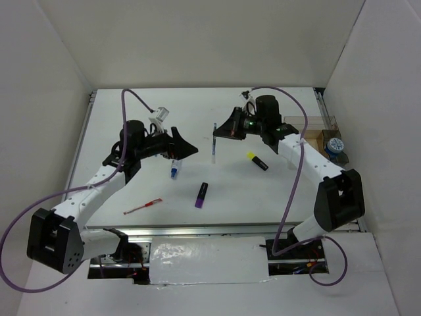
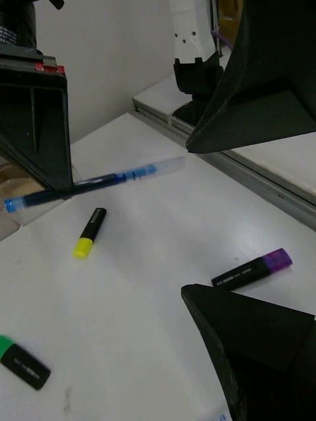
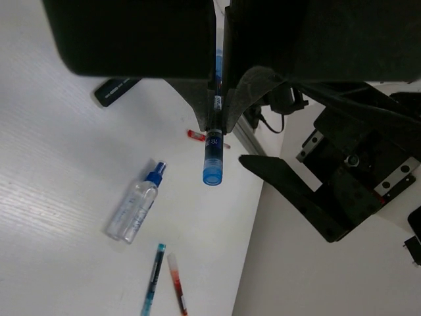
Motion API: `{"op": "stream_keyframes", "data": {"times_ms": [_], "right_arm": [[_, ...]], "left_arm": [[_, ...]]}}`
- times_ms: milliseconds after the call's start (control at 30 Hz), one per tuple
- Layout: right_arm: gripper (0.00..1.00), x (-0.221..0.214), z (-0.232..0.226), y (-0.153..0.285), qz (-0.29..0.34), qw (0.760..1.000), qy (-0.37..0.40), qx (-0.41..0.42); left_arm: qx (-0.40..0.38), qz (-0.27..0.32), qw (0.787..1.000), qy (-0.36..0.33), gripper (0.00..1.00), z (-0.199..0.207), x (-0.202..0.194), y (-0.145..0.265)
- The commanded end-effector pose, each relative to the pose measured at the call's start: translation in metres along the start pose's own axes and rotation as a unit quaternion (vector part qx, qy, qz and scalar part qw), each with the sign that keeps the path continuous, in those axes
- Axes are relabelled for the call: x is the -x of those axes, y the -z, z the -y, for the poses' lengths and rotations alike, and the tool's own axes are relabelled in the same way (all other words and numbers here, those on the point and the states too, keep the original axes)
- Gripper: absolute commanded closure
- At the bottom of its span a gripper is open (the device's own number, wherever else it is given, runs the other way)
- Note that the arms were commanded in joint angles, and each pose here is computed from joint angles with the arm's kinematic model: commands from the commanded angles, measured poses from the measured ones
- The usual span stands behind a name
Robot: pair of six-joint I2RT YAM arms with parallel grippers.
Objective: Sort the stationery into containers
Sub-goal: Pick up the pen from the center of the board, then place the pen in the storage box.
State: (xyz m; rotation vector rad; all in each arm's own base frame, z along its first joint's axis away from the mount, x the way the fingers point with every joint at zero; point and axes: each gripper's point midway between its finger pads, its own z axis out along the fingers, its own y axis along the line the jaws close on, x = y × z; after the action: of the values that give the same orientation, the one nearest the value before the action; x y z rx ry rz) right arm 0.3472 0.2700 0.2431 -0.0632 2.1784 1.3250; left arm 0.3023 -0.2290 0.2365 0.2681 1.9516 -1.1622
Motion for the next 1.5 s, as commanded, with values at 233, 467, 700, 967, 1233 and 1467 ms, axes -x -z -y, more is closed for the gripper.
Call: {"op": "stream_keyframes", "data": {"times_ms": [233,467,700,967,1233,1467], "right_arm": [[1.0,0.01,-0.036,-0.014,0.012,0.999,0.027,0.041],[1.0,0.007,-0.045,-0.021,0.003,0.998,0.02,0.055],[1.0,0.008,-0.05,-0.027,-0.002,0.998,0.012,0.064],[1.0,0.003,-0.055,-0.029,-0.013,0.997,0.005,0.072],[0.98,0.006,-0.061,-0.028,-0.008,0.996,0.007,0.085],[0.23,0.029,-0.048,-0.004,0.017,0.997,0.033,0.063]], "left_arm": [[-0.056,-0.002,0.998,0.007,0.1,0.035,0.012,-0.027],[-0.043,-0.015,0.999,0.006,0.15,0.03,0.005,-0.038],[-0.049,-0.018,0.999,0.015,0.24,0.033,0.003,-0.044],[-0.051,-0.022,0.998,0.018,0.55,0.032,-0.001,-0.044],[-0.048,-0.025,0.998,0.016,0.9,0.031,-0.004,-0.042],[-0.07,-0.043,0.997,-0.01,1.0,0.041,-0.01,-0.028]]}}
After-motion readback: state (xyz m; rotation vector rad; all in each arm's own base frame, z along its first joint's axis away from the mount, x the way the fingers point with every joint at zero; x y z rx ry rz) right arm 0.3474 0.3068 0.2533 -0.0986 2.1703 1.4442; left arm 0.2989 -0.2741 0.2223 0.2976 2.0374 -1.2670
